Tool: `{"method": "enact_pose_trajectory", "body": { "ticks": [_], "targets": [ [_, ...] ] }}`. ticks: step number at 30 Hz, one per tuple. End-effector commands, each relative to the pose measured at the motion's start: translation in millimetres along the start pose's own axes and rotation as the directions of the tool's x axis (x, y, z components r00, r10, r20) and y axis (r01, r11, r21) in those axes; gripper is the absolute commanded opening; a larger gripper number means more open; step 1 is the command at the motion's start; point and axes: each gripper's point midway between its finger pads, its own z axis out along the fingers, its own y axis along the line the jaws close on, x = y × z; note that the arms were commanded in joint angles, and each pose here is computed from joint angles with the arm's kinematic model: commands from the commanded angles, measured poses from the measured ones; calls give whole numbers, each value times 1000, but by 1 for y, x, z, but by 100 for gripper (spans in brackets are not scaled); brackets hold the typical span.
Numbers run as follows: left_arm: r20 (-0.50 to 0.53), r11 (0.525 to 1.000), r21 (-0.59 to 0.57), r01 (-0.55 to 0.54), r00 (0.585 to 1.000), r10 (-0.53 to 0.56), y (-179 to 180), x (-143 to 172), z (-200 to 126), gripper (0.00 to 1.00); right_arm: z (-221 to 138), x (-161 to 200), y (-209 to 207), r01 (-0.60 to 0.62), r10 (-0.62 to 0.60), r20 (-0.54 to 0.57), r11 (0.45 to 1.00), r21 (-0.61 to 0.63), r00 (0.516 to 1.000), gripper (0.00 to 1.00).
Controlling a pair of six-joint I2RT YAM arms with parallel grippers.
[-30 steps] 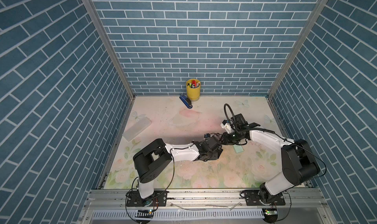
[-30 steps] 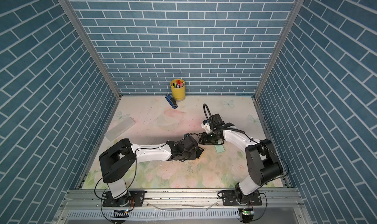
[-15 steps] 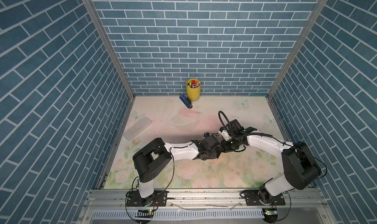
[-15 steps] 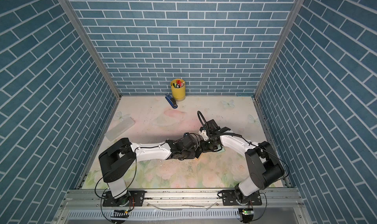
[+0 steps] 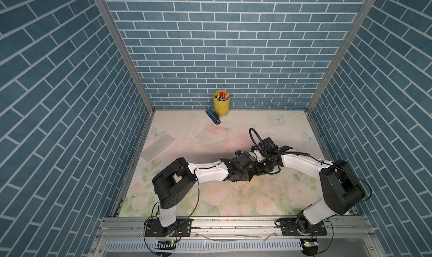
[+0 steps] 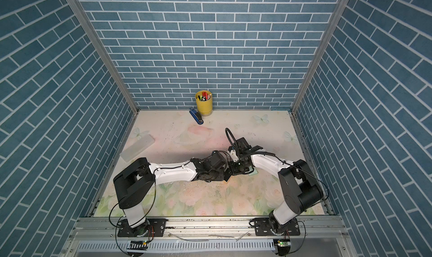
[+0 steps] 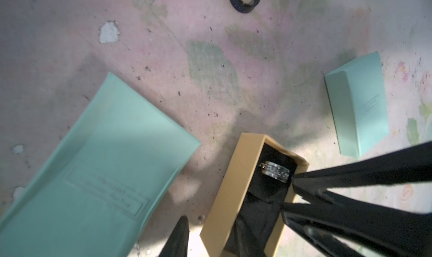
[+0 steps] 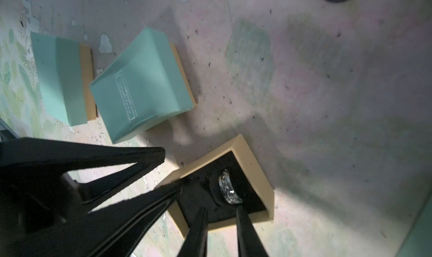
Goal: Take the rings out of the lift-off lid box
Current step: Take out the ring from the jewelry box.
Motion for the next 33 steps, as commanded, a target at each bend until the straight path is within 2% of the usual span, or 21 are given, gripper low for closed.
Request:
{"method": "enact_pose_trajectory", "body": {
  "ticks": [1,8,18,33],
  "targets": [
    [-26,999,-40,-20,999,19,7,0,4,35,-5,-15,3,72,-73,24,997,9,997,24],
    [-39,999,-43,-14,999,12,7,0,-1,38,-12,-19,5,98,-99,36,995,25,994,24],
    [-63,999,6,42,997,-42,-1,5,10,40,-6,-18,-1,106,-107,23,993,52,994,24],
    [-66,999,-19,51,996,-52,5,8,16,39,5,-17,-7,104,-104,-2,992,69,995,24]
  ]
}}
